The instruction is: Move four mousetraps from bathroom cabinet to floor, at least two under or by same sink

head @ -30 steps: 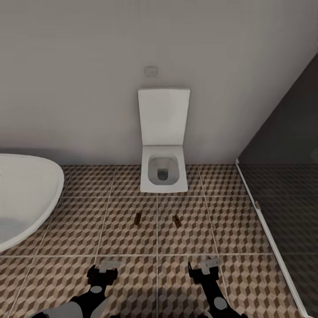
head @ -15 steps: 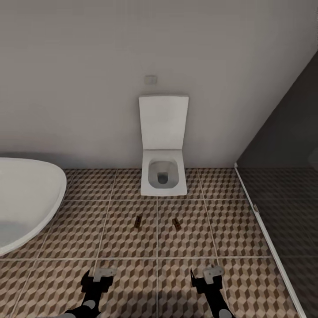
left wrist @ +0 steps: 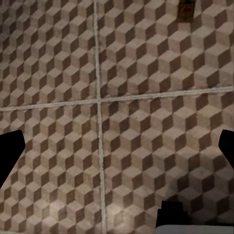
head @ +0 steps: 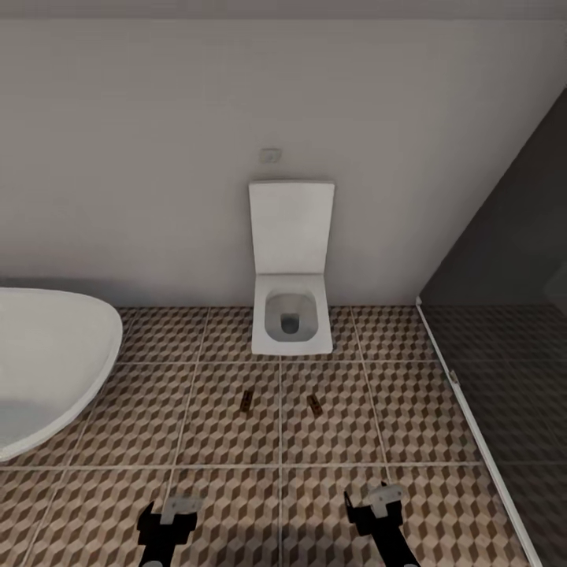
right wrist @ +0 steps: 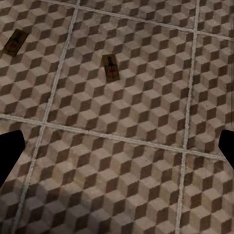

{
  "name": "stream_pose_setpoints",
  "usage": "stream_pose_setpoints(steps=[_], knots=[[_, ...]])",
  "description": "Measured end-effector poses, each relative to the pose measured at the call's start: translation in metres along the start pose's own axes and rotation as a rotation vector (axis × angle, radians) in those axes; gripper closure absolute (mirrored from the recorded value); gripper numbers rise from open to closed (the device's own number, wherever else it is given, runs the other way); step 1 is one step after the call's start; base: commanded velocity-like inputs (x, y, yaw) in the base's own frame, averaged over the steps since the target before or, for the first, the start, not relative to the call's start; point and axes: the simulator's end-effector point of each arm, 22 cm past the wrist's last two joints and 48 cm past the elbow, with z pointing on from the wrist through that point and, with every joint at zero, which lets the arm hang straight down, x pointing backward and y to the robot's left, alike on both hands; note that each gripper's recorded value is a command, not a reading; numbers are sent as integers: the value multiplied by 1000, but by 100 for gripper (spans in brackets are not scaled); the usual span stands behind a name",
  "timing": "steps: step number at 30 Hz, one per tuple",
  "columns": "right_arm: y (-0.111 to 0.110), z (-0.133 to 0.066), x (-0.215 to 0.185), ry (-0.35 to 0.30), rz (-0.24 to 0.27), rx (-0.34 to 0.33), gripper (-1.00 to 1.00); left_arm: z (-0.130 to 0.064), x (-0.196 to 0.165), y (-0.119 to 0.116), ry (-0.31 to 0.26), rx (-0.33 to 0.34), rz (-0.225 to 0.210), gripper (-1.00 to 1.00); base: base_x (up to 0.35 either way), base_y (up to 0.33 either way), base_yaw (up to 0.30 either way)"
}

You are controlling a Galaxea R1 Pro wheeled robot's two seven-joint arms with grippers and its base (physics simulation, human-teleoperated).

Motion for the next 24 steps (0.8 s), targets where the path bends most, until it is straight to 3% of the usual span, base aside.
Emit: stream_pose_setpoints(steps=[8,24], knots=[[-9,-17,10,12,-9,5,-100,-15,-3,6,-38,-7,-22,-100,0,0,0],[-12,-46,10,-25,-8,11,-100,-35,-7,17,-51,-26,-51,-100,0,0,0]])
